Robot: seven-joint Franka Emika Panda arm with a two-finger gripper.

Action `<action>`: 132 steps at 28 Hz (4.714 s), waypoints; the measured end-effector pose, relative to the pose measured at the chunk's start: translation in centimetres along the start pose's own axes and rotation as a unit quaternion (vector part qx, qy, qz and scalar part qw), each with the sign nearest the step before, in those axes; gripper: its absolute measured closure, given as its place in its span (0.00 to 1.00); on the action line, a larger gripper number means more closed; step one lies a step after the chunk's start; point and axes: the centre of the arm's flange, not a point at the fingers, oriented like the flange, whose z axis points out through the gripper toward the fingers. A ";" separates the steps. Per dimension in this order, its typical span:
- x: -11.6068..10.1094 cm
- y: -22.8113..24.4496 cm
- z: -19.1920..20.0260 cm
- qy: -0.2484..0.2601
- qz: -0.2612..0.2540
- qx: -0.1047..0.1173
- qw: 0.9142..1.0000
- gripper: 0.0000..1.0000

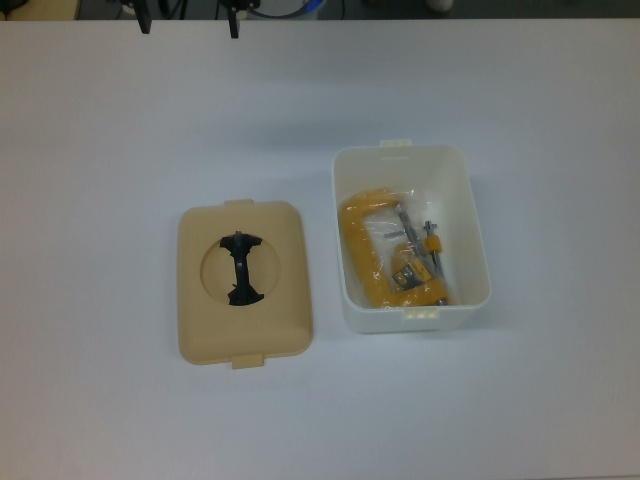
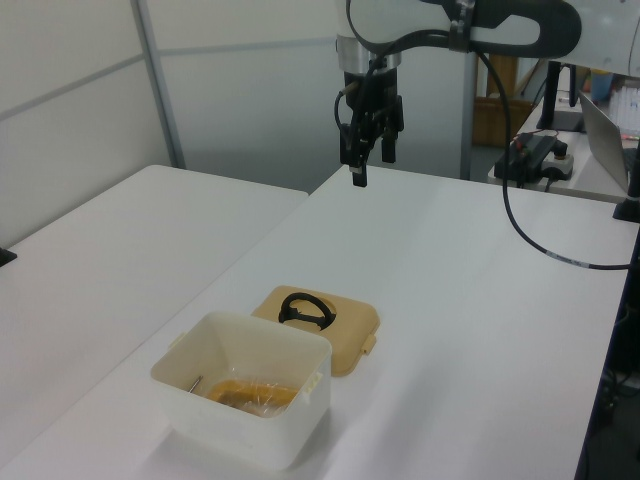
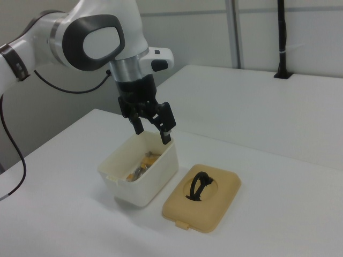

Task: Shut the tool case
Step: 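Move the gripper down over the beige lid's black handle, then lower the gripper and close it on the black handle, then lift the beige lid and carry it over the white box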

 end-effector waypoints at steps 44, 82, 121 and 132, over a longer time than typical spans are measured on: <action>8.9 -1.1 16.7 0.024 -0.016 -0.016 0.999 0.00; 12.5 -4.6 27.9 0.025 0.048 -0.046 0.997 0.15; 13.1 -3.6 23.7 0.045 0.065 -0.045 0.996 0.89; 10.4 0.2 15.1 0.018 0.044 -0.007 0.999 0.89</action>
